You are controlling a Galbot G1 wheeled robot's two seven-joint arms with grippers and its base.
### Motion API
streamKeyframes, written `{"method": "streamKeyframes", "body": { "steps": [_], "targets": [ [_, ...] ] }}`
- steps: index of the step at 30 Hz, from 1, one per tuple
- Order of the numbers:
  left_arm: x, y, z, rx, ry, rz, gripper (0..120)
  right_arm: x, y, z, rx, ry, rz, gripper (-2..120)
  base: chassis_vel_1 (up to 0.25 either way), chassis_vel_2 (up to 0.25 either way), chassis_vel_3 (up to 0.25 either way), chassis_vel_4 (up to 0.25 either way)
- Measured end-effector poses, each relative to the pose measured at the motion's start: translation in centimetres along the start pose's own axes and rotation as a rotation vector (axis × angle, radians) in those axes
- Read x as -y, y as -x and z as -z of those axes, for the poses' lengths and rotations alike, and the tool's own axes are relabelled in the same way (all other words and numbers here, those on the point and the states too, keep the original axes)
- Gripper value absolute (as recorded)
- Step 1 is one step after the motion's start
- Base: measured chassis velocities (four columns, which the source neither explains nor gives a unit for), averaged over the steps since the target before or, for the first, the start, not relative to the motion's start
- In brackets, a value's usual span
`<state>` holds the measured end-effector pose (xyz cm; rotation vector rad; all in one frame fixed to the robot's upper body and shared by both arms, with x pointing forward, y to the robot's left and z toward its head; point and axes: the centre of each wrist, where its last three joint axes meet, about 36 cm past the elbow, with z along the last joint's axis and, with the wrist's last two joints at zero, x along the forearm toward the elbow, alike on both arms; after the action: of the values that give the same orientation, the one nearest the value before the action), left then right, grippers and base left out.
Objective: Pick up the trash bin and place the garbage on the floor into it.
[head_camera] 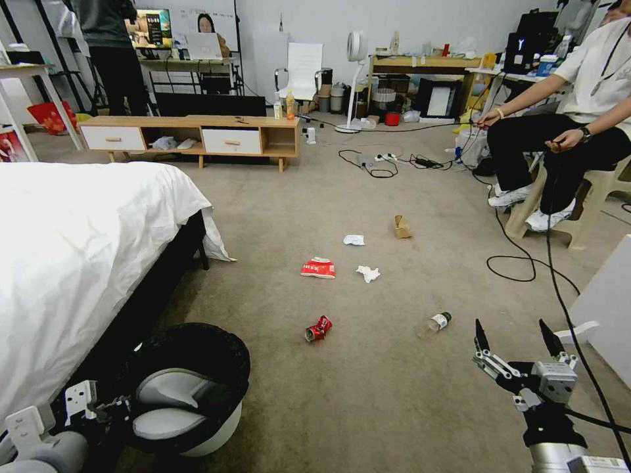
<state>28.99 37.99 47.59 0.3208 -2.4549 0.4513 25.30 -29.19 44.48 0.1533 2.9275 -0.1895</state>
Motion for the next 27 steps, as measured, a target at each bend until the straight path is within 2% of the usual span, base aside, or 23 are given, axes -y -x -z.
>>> {"method": "streamKeyframes", "body": {
  "steps": [9, 27],
  "targets": [
    [-0.09, -0.05, 0.06, 0.003, -0.003, 0.003, 3, 0.01, 0.14, -0.02, 0.002, 0.005, 0.007, 100, -0.076, -0.082, 0.074, 0.075],
    [-0.18, 0.08, 0.00, 0.001, -0.009, 0.005, 3, 0.03, 0.26, -0.43, 0.003, 0.006, 0.010, 100, -0.228, -0.220, 0.222, 0.223]
  ]
}}
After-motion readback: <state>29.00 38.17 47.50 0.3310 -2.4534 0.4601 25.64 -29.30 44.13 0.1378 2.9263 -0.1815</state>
